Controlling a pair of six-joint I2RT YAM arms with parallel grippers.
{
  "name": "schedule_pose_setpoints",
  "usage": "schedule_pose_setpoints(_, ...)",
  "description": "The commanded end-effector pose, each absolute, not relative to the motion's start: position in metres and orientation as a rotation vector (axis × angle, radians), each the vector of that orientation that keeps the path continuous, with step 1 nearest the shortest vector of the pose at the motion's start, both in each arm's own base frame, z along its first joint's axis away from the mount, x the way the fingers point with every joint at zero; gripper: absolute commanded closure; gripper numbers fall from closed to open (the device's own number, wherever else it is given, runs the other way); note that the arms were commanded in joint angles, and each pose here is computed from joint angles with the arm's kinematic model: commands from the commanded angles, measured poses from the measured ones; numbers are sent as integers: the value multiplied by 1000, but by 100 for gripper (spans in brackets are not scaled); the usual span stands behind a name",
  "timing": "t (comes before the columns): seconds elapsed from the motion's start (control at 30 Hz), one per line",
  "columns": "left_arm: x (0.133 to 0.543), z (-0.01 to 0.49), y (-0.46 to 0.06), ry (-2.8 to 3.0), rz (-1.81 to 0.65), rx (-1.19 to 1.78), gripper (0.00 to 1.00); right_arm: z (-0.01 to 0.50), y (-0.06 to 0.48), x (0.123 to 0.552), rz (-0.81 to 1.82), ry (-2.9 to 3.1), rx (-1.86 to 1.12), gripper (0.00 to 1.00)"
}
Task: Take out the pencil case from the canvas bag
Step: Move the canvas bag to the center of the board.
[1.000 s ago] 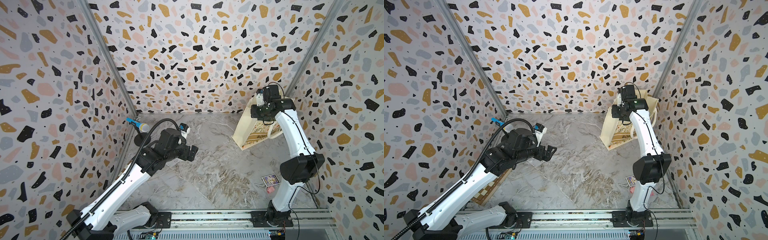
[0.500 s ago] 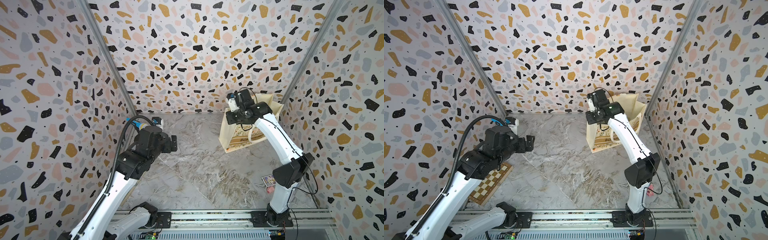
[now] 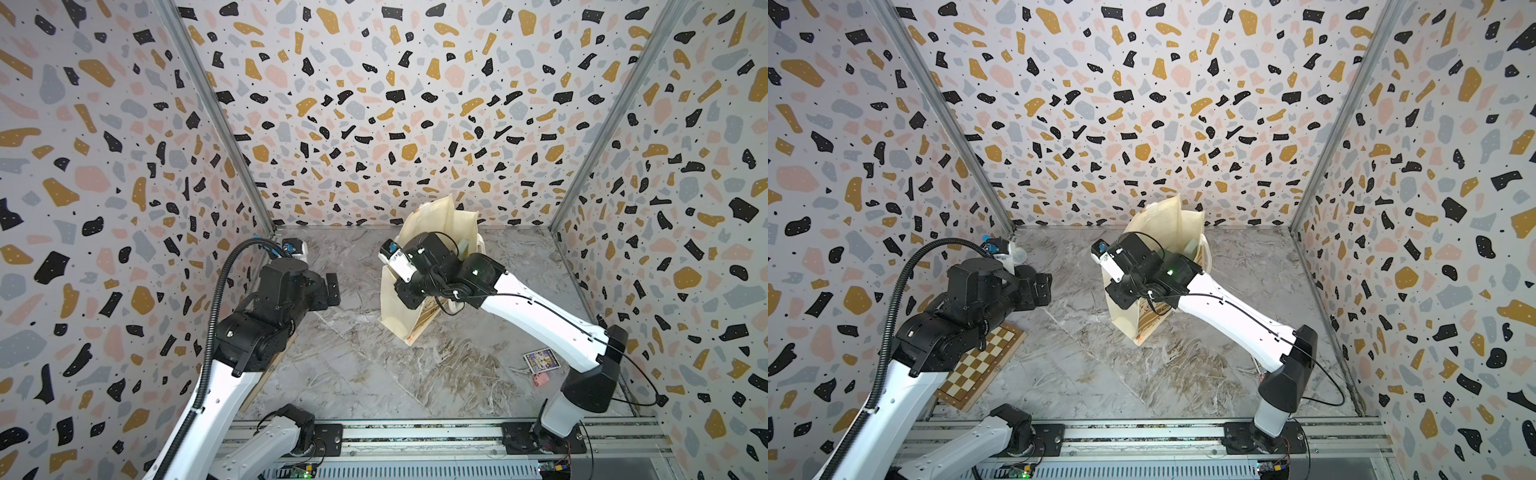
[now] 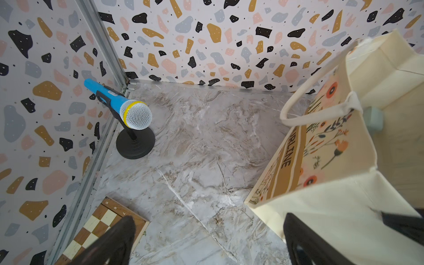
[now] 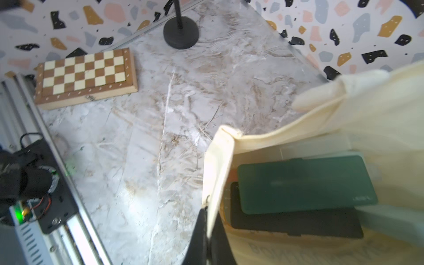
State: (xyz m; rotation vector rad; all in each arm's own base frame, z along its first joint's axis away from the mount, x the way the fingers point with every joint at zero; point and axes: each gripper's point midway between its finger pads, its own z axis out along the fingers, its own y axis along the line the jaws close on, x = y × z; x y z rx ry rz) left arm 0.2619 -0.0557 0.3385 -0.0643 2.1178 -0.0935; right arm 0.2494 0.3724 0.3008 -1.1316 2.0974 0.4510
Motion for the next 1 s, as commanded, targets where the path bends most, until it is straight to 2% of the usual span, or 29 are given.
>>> schedule_pose_setpoints(0.0,263,345,-55,2090,-91,-53,0,329,350,241,481,2024,-1055,100)
schedule_pose_setpoints(0.07,266,347,-59,2084,-113,-42,1,331,340,239,474,2017,-1029,99)
schedule_pose_setpoints(0.2,276,347,-66,2089,-135,-46,1,346,336,233,528,1960,-995,73)
schedule_pose_setpoints(0.4,283,354,-86,2084,-78,6,1,395,320,231,574,1810,-876,47)
schedule_pose_setpoints(0.5,285,358,-102,2072,-80,56,1,415,296,239,534,1761,-734,42)
schedule_pose_setpoints(0.63,294,370,-123,2036,-71,165,1,414,241,268,472,1812,-444,25)
schedule_pose_setpoints(0.8,313,381,-165,2063,-104,316,1,379,171,314,613,1967,-125,24)
schedule_pose_setpoints(0.97,324,386,-194,2074,-194,364,1,358,165,334,697,2067,-91,30)
